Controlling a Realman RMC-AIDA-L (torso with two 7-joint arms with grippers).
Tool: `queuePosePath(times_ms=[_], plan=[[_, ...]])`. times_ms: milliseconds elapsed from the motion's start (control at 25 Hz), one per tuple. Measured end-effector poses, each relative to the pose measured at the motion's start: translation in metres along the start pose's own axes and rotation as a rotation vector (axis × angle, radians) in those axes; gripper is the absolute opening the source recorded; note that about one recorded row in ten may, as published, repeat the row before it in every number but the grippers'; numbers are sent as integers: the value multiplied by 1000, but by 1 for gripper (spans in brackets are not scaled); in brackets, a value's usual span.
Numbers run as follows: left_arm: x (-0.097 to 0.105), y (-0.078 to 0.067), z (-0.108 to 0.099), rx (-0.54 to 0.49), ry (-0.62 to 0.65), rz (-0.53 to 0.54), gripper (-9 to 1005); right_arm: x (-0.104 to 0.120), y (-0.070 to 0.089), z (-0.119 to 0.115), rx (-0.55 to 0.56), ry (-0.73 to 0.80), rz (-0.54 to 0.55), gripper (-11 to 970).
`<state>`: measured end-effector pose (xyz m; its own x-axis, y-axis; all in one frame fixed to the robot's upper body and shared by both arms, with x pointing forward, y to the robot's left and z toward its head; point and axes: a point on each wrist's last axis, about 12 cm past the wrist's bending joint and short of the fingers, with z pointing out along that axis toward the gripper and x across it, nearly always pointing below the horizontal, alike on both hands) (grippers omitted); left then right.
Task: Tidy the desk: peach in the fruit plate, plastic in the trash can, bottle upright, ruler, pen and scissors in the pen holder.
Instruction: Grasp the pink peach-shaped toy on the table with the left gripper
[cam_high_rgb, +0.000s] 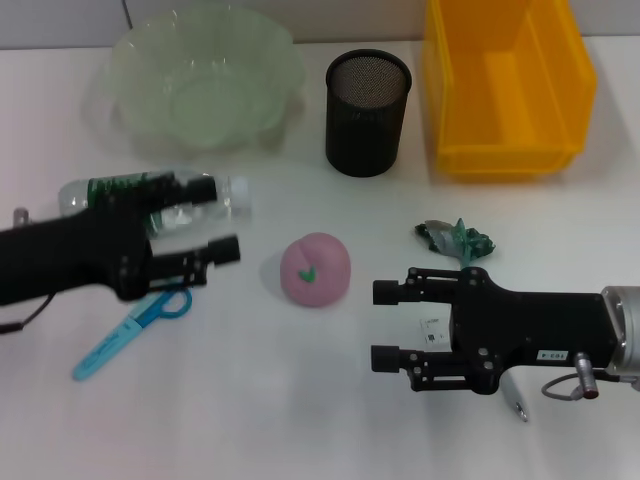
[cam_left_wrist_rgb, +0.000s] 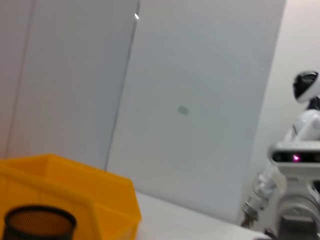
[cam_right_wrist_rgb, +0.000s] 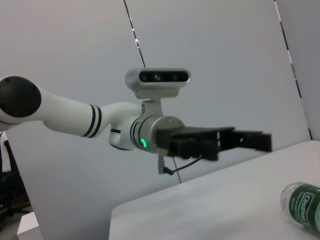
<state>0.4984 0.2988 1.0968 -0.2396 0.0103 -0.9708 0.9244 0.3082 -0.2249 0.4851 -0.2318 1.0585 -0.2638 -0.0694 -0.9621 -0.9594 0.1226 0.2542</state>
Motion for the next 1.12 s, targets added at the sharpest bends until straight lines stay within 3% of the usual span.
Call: queuePosePath(times_ms=[320,640,960,1120], plan=[[-16,16,12,-32,12,2,764,4,9,-6,-17,-28,-53,710],[-34,26,16,-25,208,-55,760,15,18,-15,34,-61,0,710],[-72,39,50,-54,482,-74,756,21,21,-14,39,-62,42,711],[-80,44,75,-70,579,-64,754,26,25,-17,50,-62,52,711]])
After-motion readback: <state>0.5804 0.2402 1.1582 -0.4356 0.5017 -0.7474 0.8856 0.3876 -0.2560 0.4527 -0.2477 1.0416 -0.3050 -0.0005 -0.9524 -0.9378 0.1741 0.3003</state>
